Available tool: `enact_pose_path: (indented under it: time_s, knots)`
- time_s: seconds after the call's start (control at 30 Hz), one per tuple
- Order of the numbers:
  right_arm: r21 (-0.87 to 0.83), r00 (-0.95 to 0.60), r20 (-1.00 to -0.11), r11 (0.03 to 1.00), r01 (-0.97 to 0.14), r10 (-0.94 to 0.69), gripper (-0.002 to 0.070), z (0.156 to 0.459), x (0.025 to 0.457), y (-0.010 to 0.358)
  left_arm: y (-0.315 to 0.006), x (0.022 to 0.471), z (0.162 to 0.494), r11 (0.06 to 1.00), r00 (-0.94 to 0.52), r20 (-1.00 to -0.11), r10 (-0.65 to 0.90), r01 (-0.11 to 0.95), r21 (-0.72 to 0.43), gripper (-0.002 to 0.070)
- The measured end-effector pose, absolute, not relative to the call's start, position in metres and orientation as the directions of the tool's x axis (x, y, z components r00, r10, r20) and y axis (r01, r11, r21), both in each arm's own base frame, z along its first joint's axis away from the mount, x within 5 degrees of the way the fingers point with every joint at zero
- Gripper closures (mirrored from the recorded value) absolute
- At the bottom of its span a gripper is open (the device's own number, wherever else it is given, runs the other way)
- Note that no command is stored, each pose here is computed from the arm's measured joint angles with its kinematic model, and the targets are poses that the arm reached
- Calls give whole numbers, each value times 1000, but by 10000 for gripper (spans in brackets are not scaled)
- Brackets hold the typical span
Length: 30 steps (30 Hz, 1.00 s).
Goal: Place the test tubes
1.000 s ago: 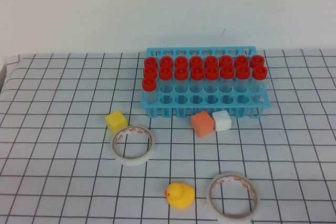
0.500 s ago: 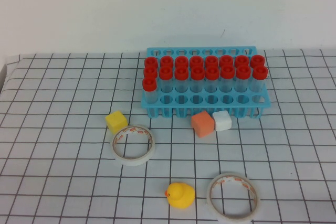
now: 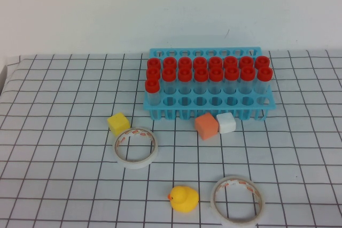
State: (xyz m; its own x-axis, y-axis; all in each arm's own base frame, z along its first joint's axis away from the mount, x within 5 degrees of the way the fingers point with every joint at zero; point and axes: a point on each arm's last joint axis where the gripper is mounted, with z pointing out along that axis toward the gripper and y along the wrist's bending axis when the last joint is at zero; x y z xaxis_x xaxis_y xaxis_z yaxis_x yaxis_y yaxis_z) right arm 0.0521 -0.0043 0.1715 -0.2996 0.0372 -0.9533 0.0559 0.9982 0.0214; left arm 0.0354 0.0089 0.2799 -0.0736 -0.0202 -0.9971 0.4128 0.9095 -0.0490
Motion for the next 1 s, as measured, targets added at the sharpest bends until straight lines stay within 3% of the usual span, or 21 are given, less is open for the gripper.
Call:
enact_pose_path:
  time_s: [1.0]
  knots:
    - [10, -304, -952, 998, 54, 26, 678, 172, 52, -5, 9, 35, 280, 909, -74, -997, -22, 413, -51, 677]
